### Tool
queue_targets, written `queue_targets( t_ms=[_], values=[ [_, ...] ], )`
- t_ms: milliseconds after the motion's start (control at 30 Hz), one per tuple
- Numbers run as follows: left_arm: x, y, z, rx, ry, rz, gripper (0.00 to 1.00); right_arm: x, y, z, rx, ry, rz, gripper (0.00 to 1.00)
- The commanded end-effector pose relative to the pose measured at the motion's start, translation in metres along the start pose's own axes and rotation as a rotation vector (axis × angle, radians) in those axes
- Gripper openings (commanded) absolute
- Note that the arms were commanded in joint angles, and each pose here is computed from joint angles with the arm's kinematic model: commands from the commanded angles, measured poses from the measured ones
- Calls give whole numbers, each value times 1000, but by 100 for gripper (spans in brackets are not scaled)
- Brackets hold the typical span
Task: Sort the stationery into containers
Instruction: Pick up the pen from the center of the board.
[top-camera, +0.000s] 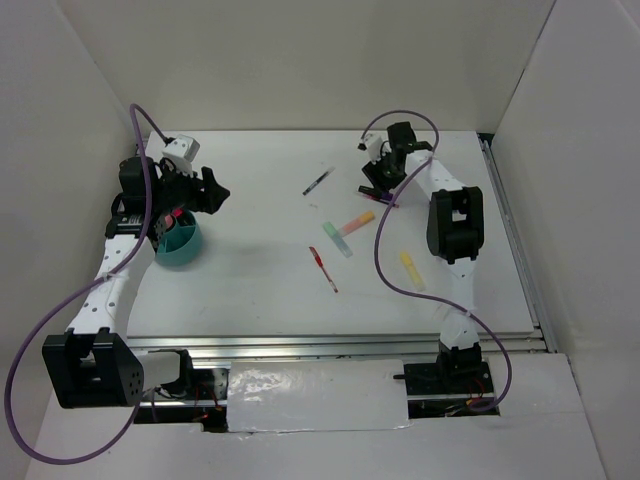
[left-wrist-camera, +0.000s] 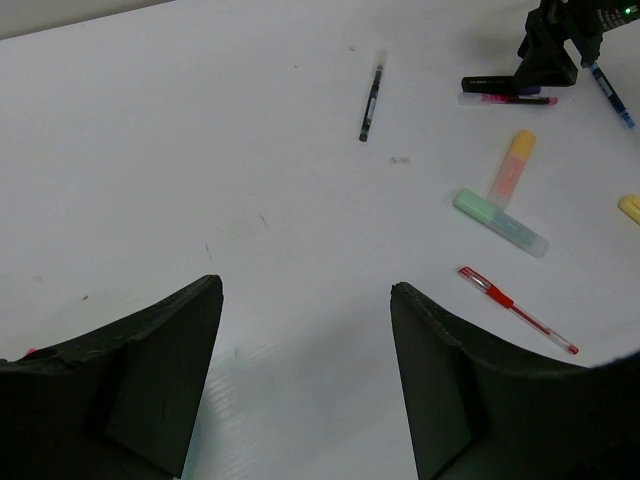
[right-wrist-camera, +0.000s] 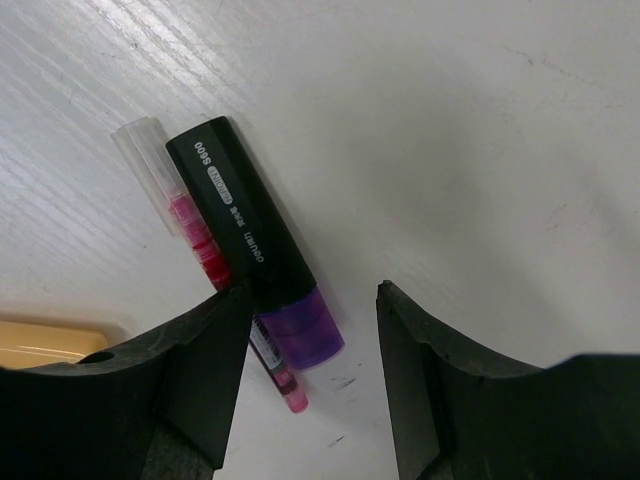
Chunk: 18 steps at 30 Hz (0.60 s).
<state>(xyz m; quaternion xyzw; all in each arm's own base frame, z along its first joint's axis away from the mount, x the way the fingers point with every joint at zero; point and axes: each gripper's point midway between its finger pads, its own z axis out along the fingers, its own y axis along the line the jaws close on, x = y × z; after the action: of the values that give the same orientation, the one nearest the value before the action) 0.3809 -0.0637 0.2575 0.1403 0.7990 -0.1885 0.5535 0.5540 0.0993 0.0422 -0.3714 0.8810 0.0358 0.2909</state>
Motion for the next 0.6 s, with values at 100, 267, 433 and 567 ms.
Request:
queue_targets(
  t_ms=[100, 267, 433, 567],
  values=[
    [-9, -2, -1, 10, -35, 20, 80, 3, 13, -5, -37, 32, -49, 59],
    [-9, -2, -1, 13, -35, 19, 80, 6, 21, -6, -54, 47, -62, 58],
    [-9, -3, -1, 15, -35, 14, 80, 14, 26, 2, -76, 92, -82, 57],
    [-8, -3, -2, 15, -28, 10, 80, 14, 26, 6, -84, 108, -99, 55]
  ],
)
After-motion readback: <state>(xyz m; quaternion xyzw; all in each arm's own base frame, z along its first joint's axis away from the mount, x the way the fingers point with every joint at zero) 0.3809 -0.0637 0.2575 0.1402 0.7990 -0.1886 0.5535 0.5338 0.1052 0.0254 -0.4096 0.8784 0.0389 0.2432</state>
